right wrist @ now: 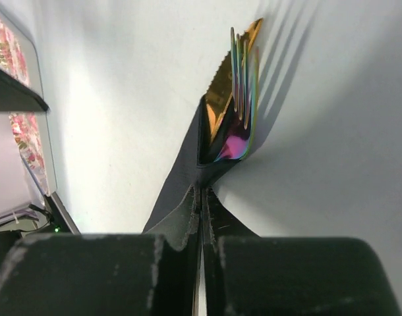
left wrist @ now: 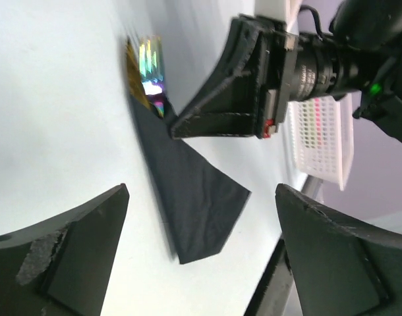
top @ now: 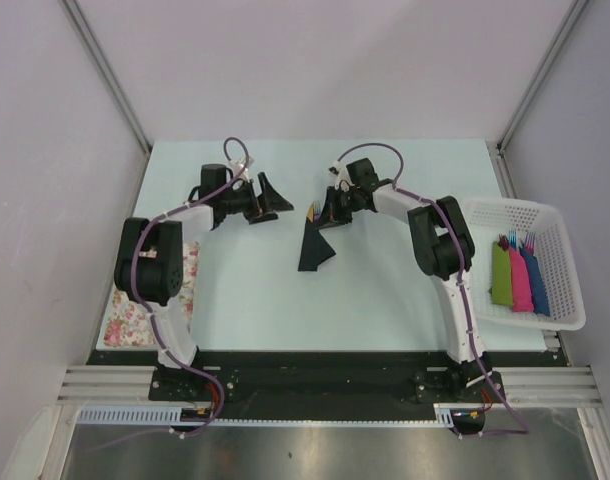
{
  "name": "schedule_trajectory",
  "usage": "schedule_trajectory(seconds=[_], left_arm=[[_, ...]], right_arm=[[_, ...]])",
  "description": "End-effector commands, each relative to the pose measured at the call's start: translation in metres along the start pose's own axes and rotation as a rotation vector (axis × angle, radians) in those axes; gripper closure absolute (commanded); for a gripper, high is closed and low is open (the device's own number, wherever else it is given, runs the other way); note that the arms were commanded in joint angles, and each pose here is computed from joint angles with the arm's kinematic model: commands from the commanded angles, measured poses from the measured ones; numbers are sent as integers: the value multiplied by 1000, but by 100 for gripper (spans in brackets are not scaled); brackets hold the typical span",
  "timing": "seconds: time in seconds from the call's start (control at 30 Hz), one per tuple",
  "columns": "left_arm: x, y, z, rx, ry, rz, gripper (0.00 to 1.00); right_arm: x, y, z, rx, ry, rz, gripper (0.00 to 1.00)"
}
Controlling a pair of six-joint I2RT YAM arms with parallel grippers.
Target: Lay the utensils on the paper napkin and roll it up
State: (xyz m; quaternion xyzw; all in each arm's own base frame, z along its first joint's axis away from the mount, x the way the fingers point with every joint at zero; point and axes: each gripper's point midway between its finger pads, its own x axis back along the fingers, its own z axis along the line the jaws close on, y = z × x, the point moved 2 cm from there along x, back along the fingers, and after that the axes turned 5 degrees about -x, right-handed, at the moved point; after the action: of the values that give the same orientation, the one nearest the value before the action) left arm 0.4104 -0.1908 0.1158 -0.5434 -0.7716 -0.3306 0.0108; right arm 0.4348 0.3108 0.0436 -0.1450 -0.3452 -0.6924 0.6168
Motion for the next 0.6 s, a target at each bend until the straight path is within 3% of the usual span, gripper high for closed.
schedule_trajectory(seconds=[0.0,0.23,0.43,0.57], left_arm=[[19,33,-6,-138,94,-67,1],[36,59,-5,-295,213,-179,0],[37,61,2,-267,247,-152,0],[42,68,-2,-265,250,-209,0]], right_arm=[[29,30,45,91,109,-106,100],[38,33,58,116,153,-125,100],[44,35,63,119,175,-135,100],[50,38,72,131,209,-143,100]])
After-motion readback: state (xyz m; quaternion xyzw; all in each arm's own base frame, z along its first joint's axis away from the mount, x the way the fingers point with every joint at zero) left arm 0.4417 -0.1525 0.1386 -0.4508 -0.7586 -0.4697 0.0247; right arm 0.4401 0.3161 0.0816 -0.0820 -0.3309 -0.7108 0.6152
